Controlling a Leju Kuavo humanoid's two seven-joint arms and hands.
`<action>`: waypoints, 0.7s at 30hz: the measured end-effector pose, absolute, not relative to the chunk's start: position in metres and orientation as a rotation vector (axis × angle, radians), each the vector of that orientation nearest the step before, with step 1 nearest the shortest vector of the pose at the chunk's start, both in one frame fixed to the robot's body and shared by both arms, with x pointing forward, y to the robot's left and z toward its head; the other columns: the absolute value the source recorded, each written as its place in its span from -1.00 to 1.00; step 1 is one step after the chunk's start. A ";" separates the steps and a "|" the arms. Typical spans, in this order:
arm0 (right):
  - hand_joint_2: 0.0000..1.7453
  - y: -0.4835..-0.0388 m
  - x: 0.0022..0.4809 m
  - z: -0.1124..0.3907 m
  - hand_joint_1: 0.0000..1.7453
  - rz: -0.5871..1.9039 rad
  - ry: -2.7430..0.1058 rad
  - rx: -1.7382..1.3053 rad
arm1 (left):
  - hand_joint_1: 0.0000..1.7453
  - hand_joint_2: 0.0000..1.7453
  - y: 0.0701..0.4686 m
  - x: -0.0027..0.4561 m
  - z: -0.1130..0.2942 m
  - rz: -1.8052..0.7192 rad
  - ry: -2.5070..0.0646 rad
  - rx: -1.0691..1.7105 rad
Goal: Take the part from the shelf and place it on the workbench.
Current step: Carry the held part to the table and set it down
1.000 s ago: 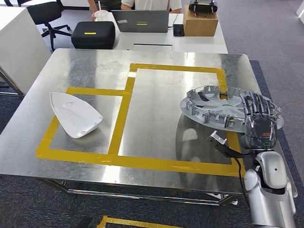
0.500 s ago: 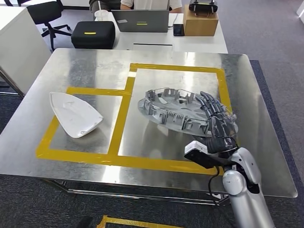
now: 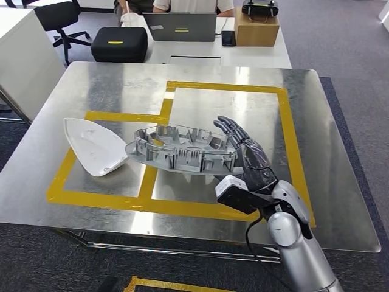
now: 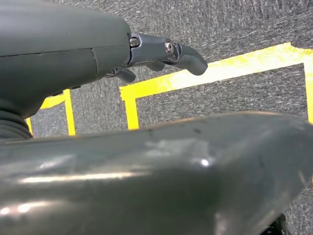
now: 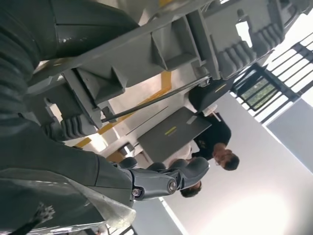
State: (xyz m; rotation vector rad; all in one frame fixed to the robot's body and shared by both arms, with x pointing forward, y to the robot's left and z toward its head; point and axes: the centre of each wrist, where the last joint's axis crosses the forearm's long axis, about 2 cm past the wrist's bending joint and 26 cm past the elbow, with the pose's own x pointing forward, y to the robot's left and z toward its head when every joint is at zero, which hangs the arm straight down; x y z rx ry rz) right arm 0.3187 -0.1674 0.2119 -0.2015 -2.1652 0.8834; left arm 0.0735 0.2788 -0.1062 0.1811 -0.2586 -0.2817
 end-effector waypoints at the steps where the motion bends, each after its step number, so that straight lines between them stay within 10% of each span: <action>1: 1.00 -0.166 0.320 0.213 -1.00 0.896 -2.155 -0.231 | -1.00 -1.00 0.279 0.073 -0.106 -0.278 -0.259 0.181; 21: 1.00 -0.208 0.370 0.195 -1.00 1.219 -1.663 -0.802 | -1.00 -1.00 0.281 0.067 -0.107 -0.190 -0.228 0.182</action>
